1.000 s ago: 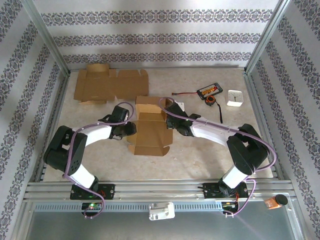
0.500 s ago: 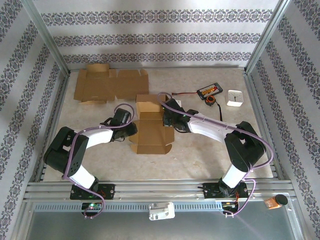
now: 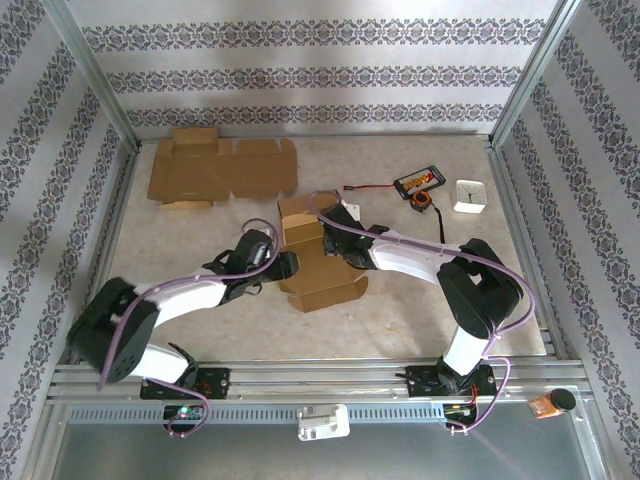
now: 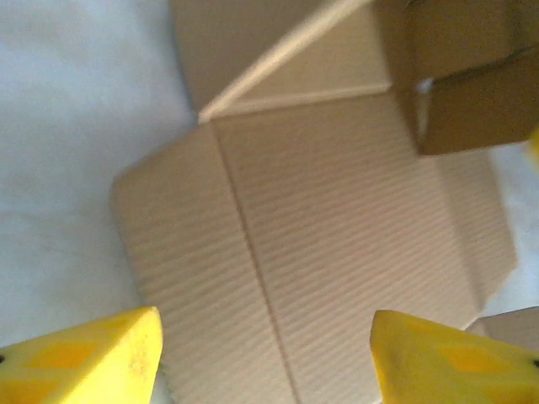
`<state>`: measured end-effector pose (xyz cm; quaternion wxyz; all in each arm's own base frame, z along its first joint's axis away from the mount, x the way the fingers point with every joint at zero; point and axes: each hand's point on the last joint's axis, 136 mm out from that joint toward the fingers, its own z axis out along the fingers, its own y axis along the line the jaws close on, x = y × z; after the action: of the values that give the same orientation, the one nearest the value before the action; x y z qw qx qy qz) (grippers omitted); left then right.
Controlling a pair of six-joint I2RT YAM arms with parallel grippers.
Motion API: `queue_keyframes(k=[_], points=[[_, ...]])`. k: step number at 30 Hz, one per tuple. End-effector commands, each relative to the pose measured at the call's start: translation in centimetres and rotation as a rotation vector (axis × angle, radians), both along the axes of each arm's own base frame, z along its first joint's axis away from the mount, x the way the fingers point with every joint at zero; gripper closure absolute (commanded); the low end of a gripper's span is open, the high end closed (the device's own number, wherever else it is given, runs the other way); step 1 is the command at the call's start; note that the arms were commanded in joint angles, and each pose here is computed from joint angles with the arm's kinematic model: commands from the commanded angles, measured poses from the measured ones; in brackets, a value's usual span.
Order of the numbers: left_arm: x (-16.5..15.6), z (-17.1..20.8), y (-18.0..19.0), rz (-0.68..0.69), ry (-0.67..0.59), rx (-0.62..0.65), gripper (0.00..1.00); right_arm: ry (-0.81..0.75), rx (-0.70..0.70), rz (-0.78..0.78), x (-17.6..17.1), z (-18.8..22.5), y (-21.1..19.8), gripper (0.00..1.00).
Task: Fold the paper box
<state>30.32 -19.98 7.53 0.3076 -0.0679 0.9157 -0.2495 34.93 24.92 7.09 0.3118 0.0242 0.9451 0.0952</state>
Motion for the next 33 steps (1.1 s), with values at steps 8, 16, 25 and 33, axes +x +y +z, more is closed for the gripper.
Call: queue_keyframes(k=[8,16,25,33], points=[[1.8,11.9,3.7,0.144,-0.201,-0.037,0.27,-0.005,-0.054,0.039,-0.3,-0.4,-0.2,0.85],[6.5,11.9,1.0,0.201,-0.048,-0.303,0.36,-0.017,-0.054,0.044,-0.1,0.2,-0.2,0.84],[9.9,9.4,0.6,0.215,-0.047,-0.291,0.47,-0.014,-0.022,0.061,-0.2,1.0,0.5,0.82],[9.6,7.5,-0.1,0.189,0.009,-0.302,0.56,-0.027,0.066,0.074,0.8,2.6,2.3,0.7]])
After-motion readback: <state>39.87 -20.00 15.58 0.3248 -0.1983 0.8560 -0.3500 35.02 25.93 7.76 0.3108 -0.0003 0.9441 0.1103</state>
